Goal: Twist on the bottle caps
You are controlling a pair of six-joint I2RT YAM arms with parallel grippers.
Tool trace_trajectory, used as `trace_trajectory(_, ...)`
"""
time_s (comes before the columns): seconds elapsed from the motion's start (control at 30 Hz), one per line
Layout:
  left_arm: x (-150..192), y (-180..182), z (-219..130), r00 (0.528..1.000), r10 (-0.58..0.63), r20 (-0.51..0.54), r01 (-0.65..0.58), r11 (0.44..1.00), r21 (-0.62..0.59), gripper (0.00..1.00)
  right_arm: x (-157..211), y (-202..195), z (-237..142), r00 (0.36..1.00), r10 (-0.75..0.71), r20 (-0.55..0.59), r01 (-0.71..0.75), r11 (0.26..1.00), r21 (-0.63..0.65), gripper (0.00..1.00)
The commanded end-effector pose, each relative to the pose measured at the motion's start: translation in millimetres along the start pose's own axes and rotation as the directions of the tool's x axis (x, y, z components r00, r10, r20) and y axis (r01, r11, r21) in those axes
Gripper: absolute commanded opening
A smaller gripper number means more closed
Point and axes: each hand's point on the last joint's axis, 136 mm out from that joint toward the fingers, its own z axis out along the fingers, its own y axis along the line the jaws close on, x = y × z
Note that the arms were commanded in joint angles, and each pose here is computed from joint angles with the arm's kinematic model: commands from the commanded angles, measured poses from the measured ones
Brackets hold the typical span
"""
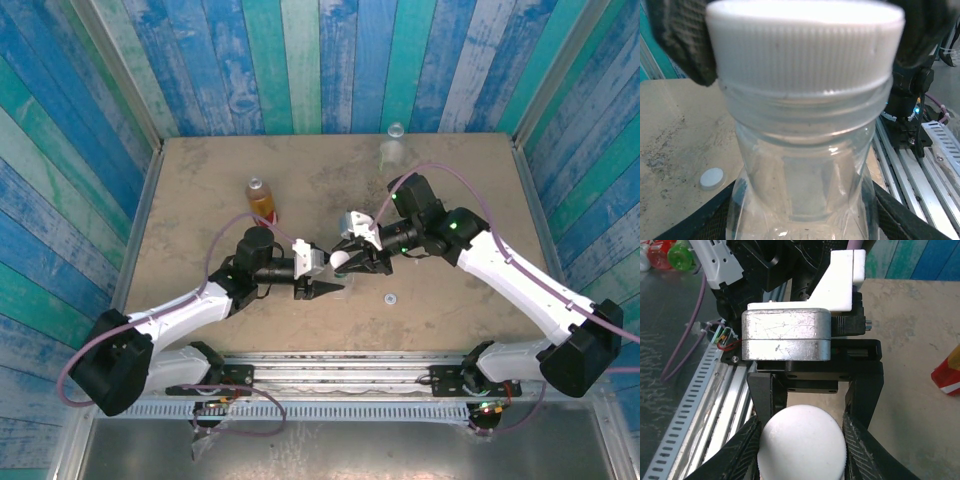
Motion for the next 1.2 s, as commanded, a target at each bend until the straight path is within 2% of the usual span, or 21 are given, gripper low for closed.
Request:
trace_trajectory(0.0, -16.5, 20.7, -1.4, 0.999, 0.027, 0.029, -0.024, 0.995, -0.1, 0.47, -2.0, -19.8, -2.2, 0.998, 0.059, -0.016, -0.057, 0.992, 0.11, 0.07)
trace_trajectory(0.03, -17.6, 28.2, -1.9, 0.999, 0.024, 0.03, -0.02, 0.99, -0.14, 0.46, 0.2, -30.6, -2.4, 0.995, 0.099, -0.015, -0.095, 0.981, 0.168, 0.02)
trace_trajectory(0.2, -22.9, 71.4, -6.5, 0.999, -0.007, 0.043, 0.021, 0.937, -0.349, 0.46, 17.9, -73.0, -6.4, 0.959, 0.282, 0.031, -0.27, 0.876, 0.4, 0.01)
trace_trajectory(0.33, -27.0, 102.4, -12.1, 0.997, -0.042, 0.065, 0.068, 0.873, -0.483, 0.46, 40.0, -97.3, -12.0, 0.908, 0.403, 0.116, -0.391, 0.717, 0.577, 0.01)
trace_trajectory(0.5, -22.5, 117.6, -8.4, 0.993, -0.08, 0.083, 0.112, 0.846, -0.522, 0.46, 68.4, -117.7, -21.3, 0.866, 0.462, 0.192, -0.426, 0.481, 0.766, 0.02)
trace_trajectory(0.6, -22.0, 117.4, -7.6, 0.992, -0.088, 0.085, 0.119, 0.847, -0.518, 0.46, 70.3, -122.3, -23.9, 0.855, 0.467, 0.226, -0.443, 0.433, 0.785, 0.03)
trace_trajectory(0.63, -21.0, 116.4, -8.1, 0.993, -0.086, 0.082, 0.117, 0.848, -0.517, 0.46, 66.6, -122.0, -23.3, 0.864, 0.454, 0.217, -0.433, 0.451, 0.78, 0.04)
trace_trajectory(0.7, -18.3, 110.3, -8.6, 0.994, -0.077, 0.072, 0.102, 0.86, -0.5, 0.46, 52.4, -115.8, -19.1, 0.901, 0.395, 0.182, -0.389, 0.544, 0.743, 0.1)
trace_trajectory(0.73, -15.9, 106.3, -8.9, 0.995, -0.074, 0.064, 0.096, 0.868, -0.488, 0.46, 42.2, -108.7, -15.9, 0.925, 0.344, 0.16, -0.351, 0.615, 0.706, 0.16)
trace_trajectory(0.87, -4.6, 76.2, -2.8, 0.998, -0.057, 0.02, 0.06, 0.938, -0.341, 0.46, 8.4, -68.4, -20.5, 0.976, 0.146, 0.158, -0.209, 0.822, 0.53, 0.5)
trace_trajectory(0.93, -13.5, 58.1, -4.5, 0.999, -0.022, 0.036, 0.03, 0.963, -0.269, 0.46, -2.5, -43.6, -26.1, 0.987, 0.057, 0.151, -0.118, 0.892, 0.436, 0.65)
trace_trajectory(1.0, -14.5, 44.6, -3.1, 0.999, -0.01, 0.033, 0.017, 0.98, -0.2, 0.46, -6.3, -25.7, -31.8, 0.991, -0.011, 0.131, -0.04, 0.924, 0.381, 0.74)
trace_trajectory(1.07, -15.1, 35.1, -1.9, 1.0, -0.001, 0.031, 0.006, 0.989, -0.146, 0.47, -8.3, -14.4, -35.0, 0.992, -0.049, 0.119, 0.005, 0.939, 0.344, 0.77)
trace_trajectory(1.17, -15.7, 27.1, 0.4, 1.0, 0.005, 0.025, -0.003, 0.996, -0.09, 0.46, -11.4, -7.4, -34.7, 0.993, -0.05, 0.105, 0.017, 0.956, 0.294, 0.75)
